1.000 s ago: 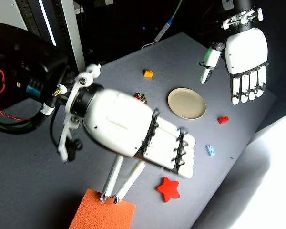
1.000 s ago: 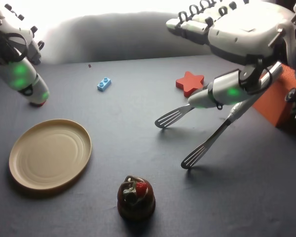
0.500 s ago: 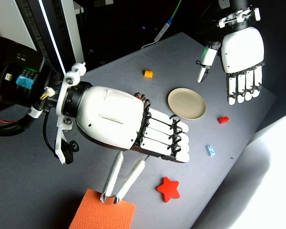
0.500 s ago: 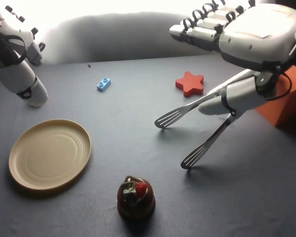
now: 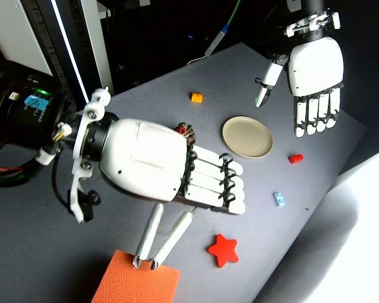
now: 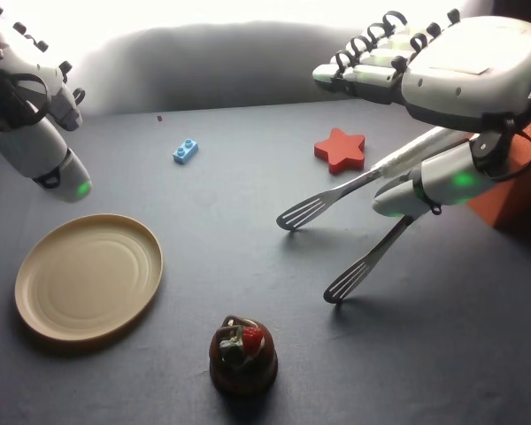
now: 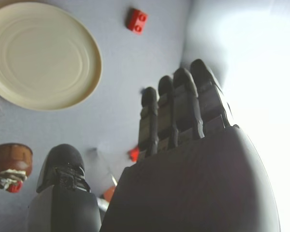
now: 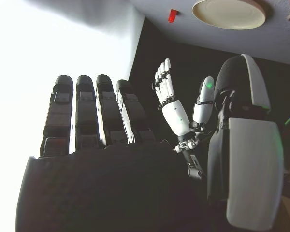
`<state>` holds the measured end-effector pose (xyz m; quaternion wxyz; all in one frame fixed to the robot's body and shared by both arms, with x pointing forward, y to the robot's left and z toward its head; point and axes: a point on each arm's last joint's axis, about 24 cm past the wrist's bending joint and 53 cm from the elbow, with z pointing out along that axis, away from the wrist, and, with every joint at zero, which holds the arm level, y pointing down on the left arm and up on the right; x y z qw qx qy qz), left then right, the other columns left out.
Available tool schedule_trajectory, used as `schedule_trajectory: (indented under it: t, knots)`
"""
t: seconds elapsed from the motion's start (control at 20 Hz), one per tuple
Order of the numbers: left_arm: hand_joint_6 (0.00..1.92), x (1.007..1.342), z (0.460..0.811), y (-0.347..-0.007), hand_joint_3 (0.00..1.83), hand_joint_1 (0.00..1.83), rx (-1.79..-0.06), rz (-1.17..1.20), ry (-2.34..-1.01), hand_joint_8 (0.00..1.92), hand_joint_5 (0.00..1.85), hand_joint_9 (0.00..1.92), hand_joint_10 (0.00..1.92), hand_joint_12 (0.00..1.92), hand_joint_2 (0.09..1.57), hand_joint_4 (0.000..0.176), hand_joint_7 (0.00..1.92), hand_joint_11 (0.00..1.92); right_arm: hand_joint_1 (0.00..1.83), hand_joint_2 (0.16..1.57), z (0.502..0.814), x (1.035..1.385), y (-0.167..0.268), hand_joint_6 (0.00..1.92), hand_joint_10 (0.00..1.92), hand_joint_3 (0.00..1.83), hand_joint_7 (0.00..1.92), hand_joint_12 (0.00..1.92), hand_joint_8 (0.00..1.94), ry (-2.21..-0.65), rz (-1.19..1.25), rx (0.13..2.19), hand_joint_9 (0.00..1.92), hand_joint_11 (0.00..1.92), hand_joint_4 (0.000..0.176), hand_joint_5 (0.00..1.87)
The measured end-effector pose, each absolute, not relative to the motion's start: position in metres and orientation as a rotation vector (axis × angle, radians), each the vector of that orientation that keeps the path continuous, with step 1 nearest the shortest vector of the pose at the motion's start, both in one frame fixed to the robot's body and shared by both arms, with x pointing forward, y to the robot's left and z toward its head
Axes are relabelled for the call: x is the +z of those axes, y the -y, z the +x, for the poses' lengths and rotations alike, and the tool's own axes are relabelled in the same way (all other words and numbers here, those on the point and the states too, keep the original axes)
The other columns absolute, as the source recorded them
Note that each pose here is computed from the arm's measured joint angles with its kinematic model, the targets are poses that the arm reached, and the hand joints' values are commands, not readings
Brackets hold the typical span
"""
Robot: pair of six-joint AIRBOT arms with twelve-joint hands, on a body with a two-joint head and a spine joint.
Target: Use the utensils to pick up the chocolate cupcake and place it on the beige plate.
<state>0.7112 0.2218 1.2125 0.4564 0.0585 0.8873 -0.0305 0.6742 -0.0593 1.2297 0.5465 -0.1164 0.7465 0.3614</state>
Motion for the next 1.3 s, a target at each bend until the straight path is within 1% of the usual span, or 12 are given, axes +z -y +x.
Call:
schedule_trajectory:
  t: [0.1, 0.2, 0.3, 0.35, 0.5, 0.75, 0.8, 0.9, 0.95, 1.1, 1.2, 1.3]
  knots:
    - [0.0, 1.212, 0.709, -0.219, 0.0, 0.15, -0.079, 0.155, -2.188, 0.0, 0.26, 0.2, 0.0, 0.47, 1.11, 0.0, 0.25, 0.0, 0.47, 0.97, 0.672, 1.224, 0.058, 0.0, 0.0, 0.0, 0.0, 0.04, 0.0, -1.812, -0.27, 0.856, 0.01, 0.06, 0.0, 0.0]
    - [0.0, 1.212, 0.707, -0.217, 0.0, 0.15, -0.083, 0.161, -2.188, 0.0, 0.26, 0.2, 0.0, 0.47, 1.11, 0.0, 0.25, 0.0, 0.48, 0.97, 0.669, 1.227, 0.054, 0.0, 0.0, 0.0, 0.0, 0.03, 0.0, -1.826, -0.291, 0.851, 0.0, 0.04, 0.0, 0.0]
    - [0.0, 1.212, 0.707, -0.216, 0.0, 0.15, -0.091, 0.16, -2.19, 0.0, 0.24, 0.17, 0.0, 0.42, 1.11, 0.0, 0.22, 0.0, 0.47, 0.97, 0.669, 1.227, 0.054, 0.01, 0.0, 0.0, 0.0, 0.04, 0.0, -1.844, -0.319, 0.825, 0.01, 0.05, 0.0, 0.02]
    - [0.0, 1.212, 0.707, -0.216, 0.0, 0.15, -0.088, 0.161, -2.191, 0.0, 0.24, 0.17, 0.0, 0.41, 1.11, 0.0, 0.22, 0.0, 0.48, 0.96, 0.67, 1.226, 0.056, 0.0, 0.0, 0.0, 0.01, 0.15, 0.0, -1.859, -0.326, 0.809, 0.02, 0.01, 0.0, 0.02]
    - [0.0, 1.212, 0.708, -0.218, 0.0, 0.15, -0.089, 0.155, -2.191, 0.0, 0.26, 0.17, 0.0, 0.43, 1.11, 0.0, 0.23, 0.0, 0.48, 0.96, 0.678, 1.22, 0.066, 0.0, 0.0, 0.0, 0.0, 0.23, 0.0, -1.918, -0.321, 0.767, 0.01, 0.0, 0.0, 0.01]
    - [0.0, 1.216, 0.71, -0.22, 0.0, 0.15, -0.09, 0.146, -2.183, 0.0, 0.25, 0.15, 0.0, 0.4, 1.11, 0.0, 0.21, 0.0, 0.5, 0.94, 0.692, 1.198, 0.068, 0.0, 0.0, 0.0, 0.0, 0.24, 0.0, -2.01, -0.323, 0.715, 0.01, 0.0, 0.0, 0.01]
    - [0.0, 1.216, 0.71, -0.219, 0.0, 0.15, -0.091, 0.146, -2.184, 0.0, 0.25, 0.16, 0.0, 0.42, 1.12, 0.0, 0.21, 0.0, 0.53, 0.95, 0.695, 1.195, 0.067, 0.0, 0.0, 0.0, 0.0, 0.17, 0.0, -2.02, -0.321, 0.71, 0.0, 0.0, 0.0, 0.0]
    - [0.0, 1.216, 0.71, -0.219, 0.0, 0.12, -0.091, 0.145, -2.184, 0.0, 0.24, 0.16, 0.0, 0.43, 1.11, 0.0, 0.22, 0.0, 0.54, 0.95, 0.7, 1.19, 0.067, 0.0, 0.0, 0.0, 0.0, 0.13, 0.0, -2.054, -0.321, 0.693, 0.0, 0.0, 0.0, 0.0]
    - [0.0, 1.217, 0.711, -0.22, 0.0, 0.11, -0.09, 0.145, -2.182, 0.0, 0.23, 0.13, 0.0, 0.36, 1.12, 0.0, 0.19, 0.0, 0.51, 0.95, 0.7, 1.187, 0.067, 0.0, 0.0, 0.0, 0.0, 0.16, 0.0, -2.068, -0.323, 0.686, 0.0, 0.0, 0.0, 0.0]
    - [0.0, 1.217, 0.71, -0.219, 0.0, 0.11, -0.092, 0.146, -2.182, 0.0, 0.22, 0.13, 0.0, 0.3, 1.12, 0.0, 0.18, 0.0, 0.53, 0.93, 0.698, 1.18, 0.066, 0.0, 0.0, 0.0, 0.0, 0.21, 0.0, -2.105, -0.329, 0.677, 0.01, 0.0, 0.0, 0.0]
    - [0.0, 1.217, 0.71, -0.219, 0.0, 0.12, -0.093, 0.147, -2.182, 0.0, 0.23, 0.15, 0.01, 0.33, 1.12, 0.0, 0.2, 0.0, 0.52, 0.93, 0.701, 1.18, 0.066, 0.0, 0.0, 0.0, 0.0, 0.25, 0.0, -2.122, -0.326, 0.669, 0.0, 0.0, 0.0, 0.0]
    - [0.0, 1.217, 0.71, -0.219, 0.0, 0.13, -0.092, 0.146, -2.182, 0.0, 0.23, 0.15, 0.0, 0.34, 1.12, 0.0, 0.2, 0.0, 0.49, 0.94, 0.705, 1.182, 0.068, 0.0, 0.0, 0.0, 0.0, 0.19, 0.0, -2.125, -0.317, 0.662, 0.0, 0.0, 0.0, 0.0]
